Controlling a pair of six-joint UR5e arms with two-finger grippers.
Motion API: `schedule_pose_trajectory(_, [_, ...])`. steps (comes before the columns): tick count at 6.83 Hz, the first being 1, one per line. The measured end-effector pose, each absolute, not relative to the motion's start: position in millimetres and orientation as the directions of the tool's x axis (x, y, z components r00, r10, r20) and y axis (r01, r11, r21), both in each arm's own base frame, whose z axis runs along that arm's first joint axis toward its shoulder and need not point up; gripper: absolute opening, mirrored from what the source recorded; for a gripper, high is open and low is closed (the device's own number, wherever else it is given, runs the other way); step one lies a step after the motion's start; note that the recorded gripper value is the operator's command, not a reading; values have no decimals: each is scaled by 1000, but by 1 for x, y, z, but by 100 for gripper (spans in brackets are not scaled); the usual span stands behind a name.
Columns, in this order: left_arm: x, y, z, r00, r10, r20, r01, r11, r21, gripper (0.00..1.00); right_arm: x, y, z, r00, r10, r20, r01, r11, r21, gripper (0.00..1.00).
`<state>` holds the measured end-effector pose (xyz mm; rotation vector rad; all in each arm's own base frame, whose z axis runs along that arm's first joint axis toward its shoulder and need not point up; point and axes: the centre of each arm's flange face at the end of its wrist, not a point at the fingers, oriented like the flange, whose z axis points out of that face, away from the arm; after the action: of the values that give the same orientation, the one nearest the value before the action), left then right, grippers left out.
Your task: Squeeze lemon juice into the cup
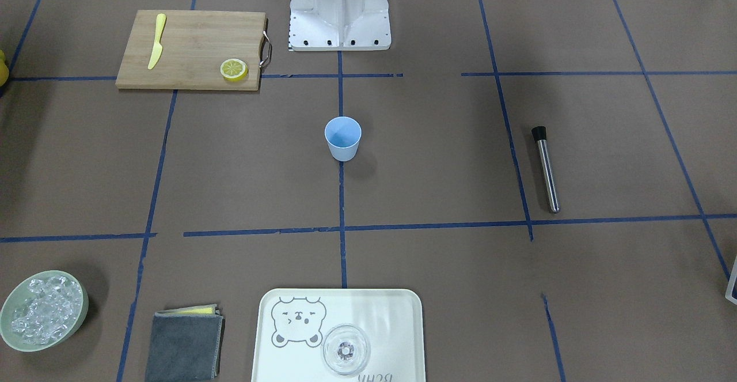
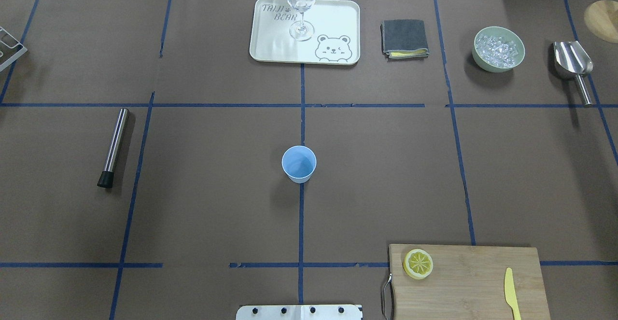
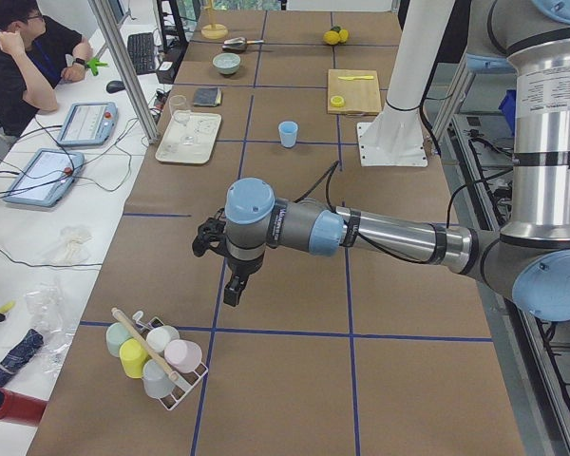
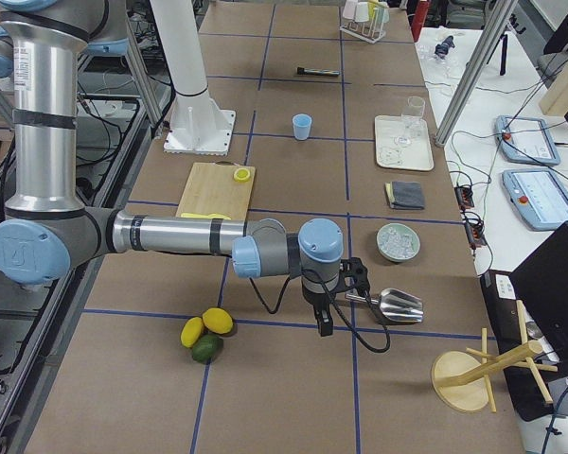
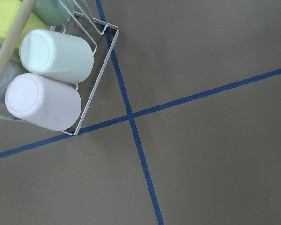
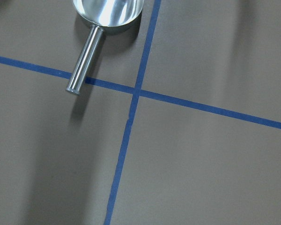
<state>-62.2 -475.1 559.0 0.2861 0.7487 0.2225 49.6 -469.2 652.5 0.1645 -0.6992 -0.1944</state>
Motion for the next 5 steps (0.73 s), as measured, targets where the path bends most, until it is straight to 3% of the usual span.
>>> schedule_pose_trajectory(5, [-61,-512,504,710,438,-551,-30,801,597,100,37,-478,622,688,-327,648,103,928,358,100])
